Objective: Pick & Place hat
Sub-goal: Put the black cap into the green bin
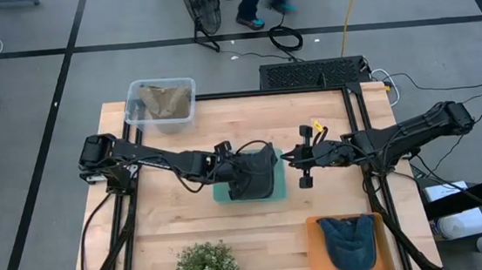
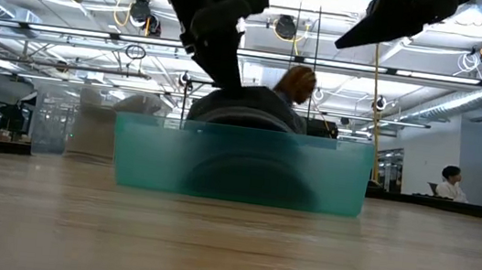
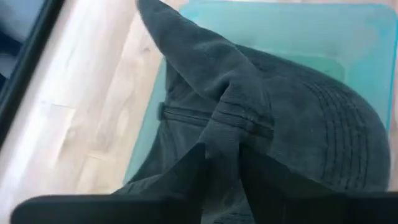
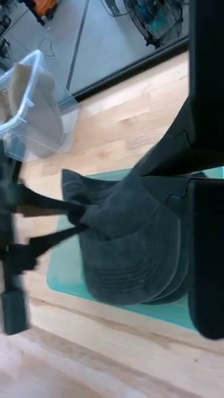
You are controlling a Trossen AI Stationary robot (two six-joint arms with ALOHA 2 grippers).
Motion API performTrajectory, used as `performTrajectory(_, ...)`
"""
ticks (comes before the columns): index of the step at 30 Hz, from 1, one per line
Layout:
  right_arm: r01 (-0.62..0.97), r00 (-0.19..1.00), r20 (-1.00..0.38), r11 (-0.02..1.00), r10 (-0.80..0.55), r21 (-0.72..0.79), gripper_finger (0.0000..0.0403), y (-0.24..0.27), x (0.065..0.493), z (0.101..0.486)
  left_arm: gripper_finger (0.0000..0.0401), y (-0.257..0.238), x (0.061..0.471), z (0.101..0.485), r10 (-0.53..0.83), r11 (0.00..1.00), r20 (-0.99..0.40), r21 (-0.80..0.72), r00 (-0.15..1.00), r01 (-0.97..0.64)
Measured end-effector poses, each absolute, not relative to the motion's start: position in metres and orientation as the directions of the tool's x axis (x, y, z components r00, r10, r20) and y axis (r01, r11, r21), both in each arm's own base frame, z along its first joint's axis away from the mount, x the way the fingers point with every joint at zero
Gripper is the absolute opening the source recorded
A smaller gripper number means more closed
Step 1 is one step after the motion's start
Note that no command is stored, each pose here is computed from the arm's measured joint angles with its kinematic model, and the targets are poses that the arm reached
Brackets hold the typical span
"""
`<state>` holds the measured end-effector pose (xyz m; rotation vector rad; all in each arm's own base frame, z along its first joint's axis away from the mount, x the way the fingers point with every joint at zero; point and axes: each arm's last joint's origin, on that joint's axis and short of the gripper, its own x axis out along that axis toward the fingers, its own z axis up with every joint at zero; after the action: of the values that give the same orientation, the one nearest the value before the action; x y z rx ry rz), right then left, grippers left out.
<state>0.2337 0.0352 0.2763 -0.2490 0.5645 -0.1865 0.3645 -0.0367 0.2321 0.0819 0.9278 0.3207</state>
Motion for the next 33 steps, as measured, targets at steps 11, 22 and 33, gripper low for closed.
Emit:
performTrajectory(11, 0.100, 0.843, -0.479, 0.946, -0.245, -0.308, 0.0000, 0.034, 0.233, 0.258, 0.0113, -0.052, 0.353, 0.269, 0.268, 0.962, -0.680, 0.144, 0.683, -0.233)
performTrajectory(22, 0.055, 0.965, -0.243, 0.982, -0.099, -0.181, 0.0000, 0.033, 0.256, 0.245, 0.0113, -0.077, 0.346, 0.250, 0.296, 0.955, -0.744, 0.222, 0.599, -0.195)
performTrajectory(33, 0.067, 0.925, -0.365, 0.992, -0.103, -0.111, 0.0000, 0.009, 0.296, 0.182, 0.0113, -0.046, 0.344, 0.219, 0.439, 0.884, -0.705, 0.228, 0.557, -0.408)
